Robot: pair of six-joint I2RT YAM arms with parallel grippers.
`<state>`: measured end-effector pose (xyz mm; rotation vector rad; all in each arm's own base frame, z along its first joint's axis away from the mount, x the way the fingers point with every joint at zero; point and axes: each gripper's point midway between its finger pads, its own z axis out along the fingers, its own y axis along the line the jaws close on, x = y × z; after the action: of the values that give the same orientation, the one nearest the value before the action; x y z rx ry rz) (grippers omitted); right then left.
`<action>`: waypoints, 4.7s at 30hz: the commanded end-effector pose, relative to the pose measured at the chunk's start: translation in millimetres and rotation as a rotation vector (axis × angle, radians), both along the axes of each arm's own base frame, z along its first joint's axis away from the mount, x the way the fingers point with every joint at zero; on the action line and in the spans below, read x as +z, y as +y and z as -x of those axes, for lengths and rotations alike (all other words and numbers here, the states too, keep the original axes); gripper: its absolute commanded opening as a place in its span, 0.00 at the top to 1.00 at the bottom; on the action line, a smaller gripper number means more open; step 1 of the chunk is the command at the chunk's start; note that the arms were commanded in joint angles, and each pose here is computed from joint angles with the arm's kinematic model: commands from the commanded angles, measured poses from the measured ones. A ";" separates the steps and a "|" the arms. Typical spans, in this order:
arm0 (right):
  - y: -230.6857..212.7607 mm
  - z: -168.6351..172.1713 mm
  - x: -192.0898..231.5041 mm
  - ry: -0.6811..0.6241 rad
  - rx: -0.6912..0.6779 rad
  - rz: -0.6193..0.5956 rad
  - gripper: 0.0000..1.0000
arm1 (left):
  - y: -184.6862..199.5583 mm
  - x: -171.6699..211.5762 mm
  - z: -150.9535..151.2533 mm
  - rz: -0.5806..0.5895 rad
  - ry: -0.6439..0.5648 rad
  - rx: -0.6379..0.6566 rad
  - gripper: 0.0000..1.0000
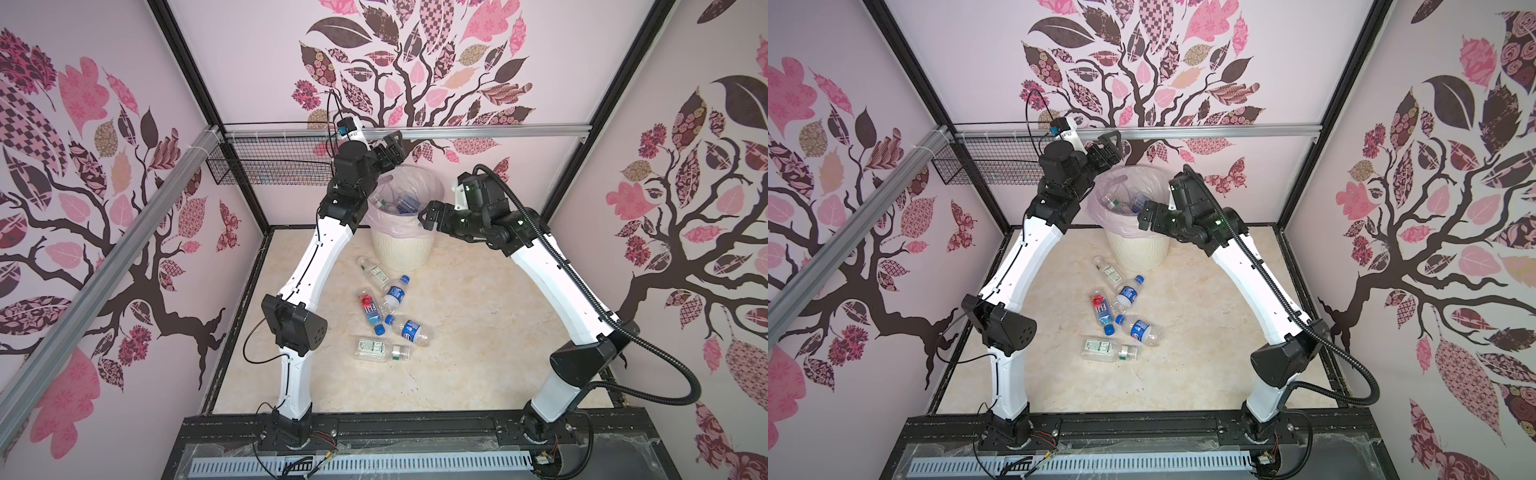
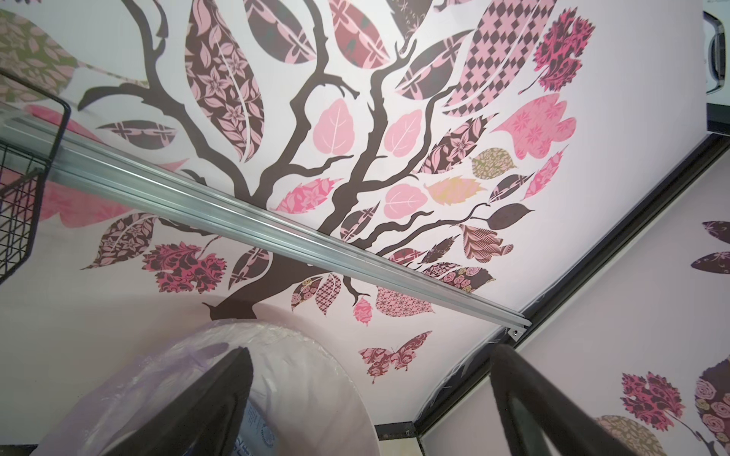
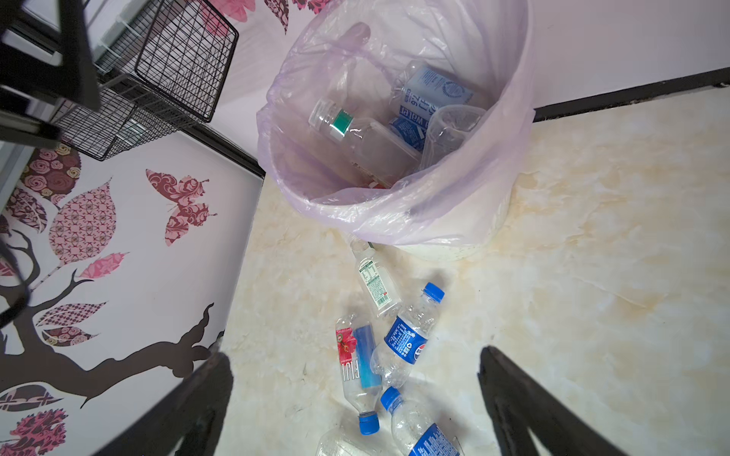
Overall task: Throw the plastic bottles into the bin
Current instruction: 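Open the left gripper above the bin to drop the bottle, then lower the left gripper onto the square green-cap bottle while the right lowers too, then close the left gripper on the base of the square bottle, then lift the square bottle upright toward the right gripper with the left gripper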
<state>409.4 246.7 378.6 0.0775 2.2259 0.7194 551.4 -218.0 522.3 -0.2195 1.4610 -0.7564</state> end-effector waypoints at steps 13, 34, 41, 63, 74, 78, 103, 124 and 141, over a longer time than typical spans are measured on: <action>-13.9 19.2 11.8 -0.025 -0.019 -0.040 0.00 | 16.7 -15.7 31.6 -0.041 0.073 0.006 0.03; -24.7 43.8 -24.8 -0.039 -0.003 0.175 0.00 | 97.7 -165.9 97.0 -0.108 0.486 0.187 0.03; -3.7 65.2 -42.1 -0.054 0.070 0.281 0.00 | 94.4 -261.8 125.9 -0.110 0.788 0.116 0.03; 3.5 86.4 -109.9 0.024 0.134 0.345 0.00 | 78.2 -373.3 298.3 0.365 1.591 0.218 0.03; 4.2 82.9 -106.2 0.006 0.125 0.340 0.00 | 64.8 -422.4 332.1 0.284 1.807 0.331 0.03; 3.5 82.9 -105.1 0.002 0.124 0.340 0.00 | 60.4 -430.1 330.1 0.322 1.814 0.344 0.03; -4.5 87.7 -99.6 -0.014 0.103 0.334 0.00 | 55.5 -472.6 323.7 0.271 1.811 0.342 0.23; -5.8 92.2 -103.5 -0.004 0.100 0.313 0.00 | 65.7 -474.5 320.4 0.189 1.742 0.320 0.42; -5.6 92.8 -102.6 -0.006 0.108 0.315 0.00 | 73.8 -432.0 278.0 0.108 1.506 0.184 0.56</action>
<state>320.0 241.1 260.6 -0.1997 2.3535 0.3943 249.5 -141.6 63.7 -1.3075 2.8055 -0.3533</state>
